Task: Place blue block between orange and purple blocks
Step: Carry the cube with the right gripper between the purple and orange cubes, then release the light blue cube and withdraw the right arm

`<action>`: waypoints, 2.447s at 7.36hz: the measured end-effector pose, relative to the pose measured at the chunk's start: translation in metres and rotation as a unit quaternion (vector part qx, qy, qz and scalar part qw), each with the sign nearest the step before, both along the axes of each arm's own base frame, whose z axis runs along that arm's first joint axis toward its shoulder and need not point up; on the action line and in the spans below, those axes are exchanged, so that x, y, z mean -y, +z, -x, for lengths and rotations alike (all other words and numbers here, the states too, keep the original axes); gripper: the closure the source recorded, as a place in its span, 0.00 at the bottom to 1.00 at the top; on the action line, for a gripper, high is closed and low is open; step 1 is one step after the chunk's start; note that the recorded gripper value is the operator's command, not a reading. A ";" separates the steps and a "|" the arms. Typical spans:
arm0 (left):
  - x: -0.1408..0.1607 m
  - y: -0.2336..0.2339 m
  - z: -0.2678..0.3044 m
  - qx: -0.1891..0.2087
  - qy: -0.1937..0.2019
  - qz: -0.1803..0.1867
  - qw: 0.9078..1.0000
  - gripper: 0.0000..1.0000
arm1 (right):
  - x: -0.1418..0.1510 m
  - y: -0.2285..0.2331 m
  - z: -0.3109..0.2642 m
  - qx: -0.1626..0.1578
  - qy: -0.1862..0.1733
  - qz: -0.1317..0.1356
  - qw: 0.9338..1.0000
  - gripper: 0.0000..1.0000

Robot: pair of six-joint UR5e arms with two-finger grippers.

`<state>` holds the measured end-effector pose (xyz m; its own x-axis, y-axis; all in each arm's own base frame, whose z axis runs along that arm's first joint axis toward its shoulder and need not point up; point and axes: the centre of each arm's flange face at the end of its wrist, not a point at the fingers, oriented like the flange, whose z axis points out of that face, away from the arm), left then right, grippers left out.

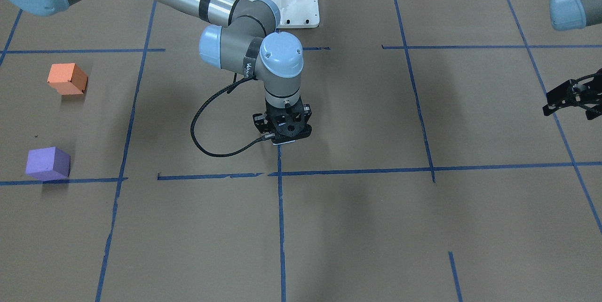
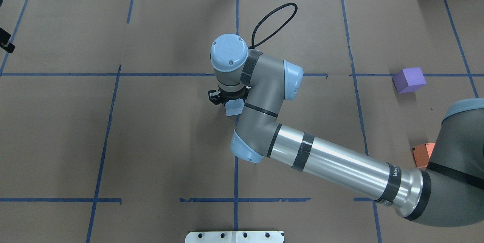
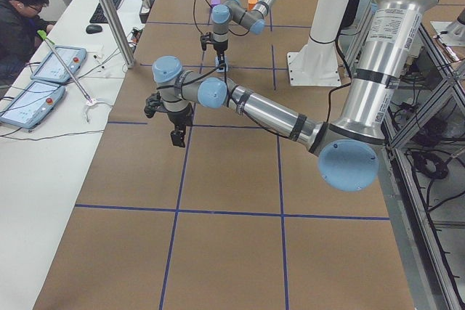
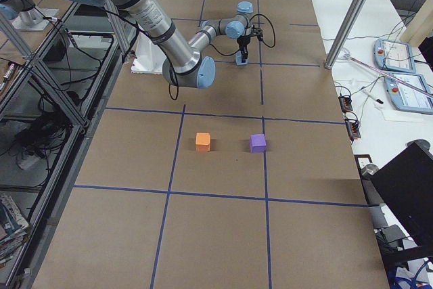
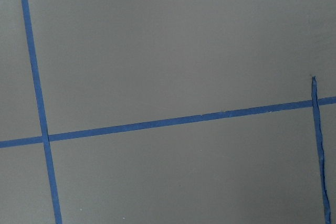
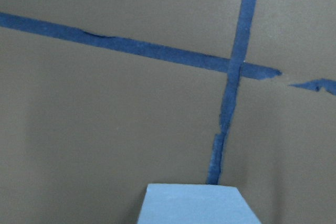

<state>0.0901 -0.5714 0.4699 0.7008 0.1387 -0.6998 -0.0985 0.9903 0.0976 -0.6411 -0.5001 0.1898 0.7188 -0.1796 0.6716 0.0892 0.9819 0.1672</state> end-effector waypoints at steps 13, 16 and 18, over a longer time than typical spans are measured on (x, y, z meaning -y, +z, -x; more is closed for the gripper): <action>-0.003 0.000 0.001 0.000 0.000 -0.001 1.000 0.00 | -0.030 0.355 -0.424 -0.001 0.047 0.079 0.996 0.12; -0.003 0.002 0.000 0.000 0.001 0.001 1.000 0.00 | -0.037 0.355 -0.402 -0.011 0.030 0.067 0.997 0.00; -0.002 0.004 0.000 0.000 0.001 0.000 1.000 0.00 | -0.033 0.342 -0.413 -0.003 0.026 0.050 0.998 0.00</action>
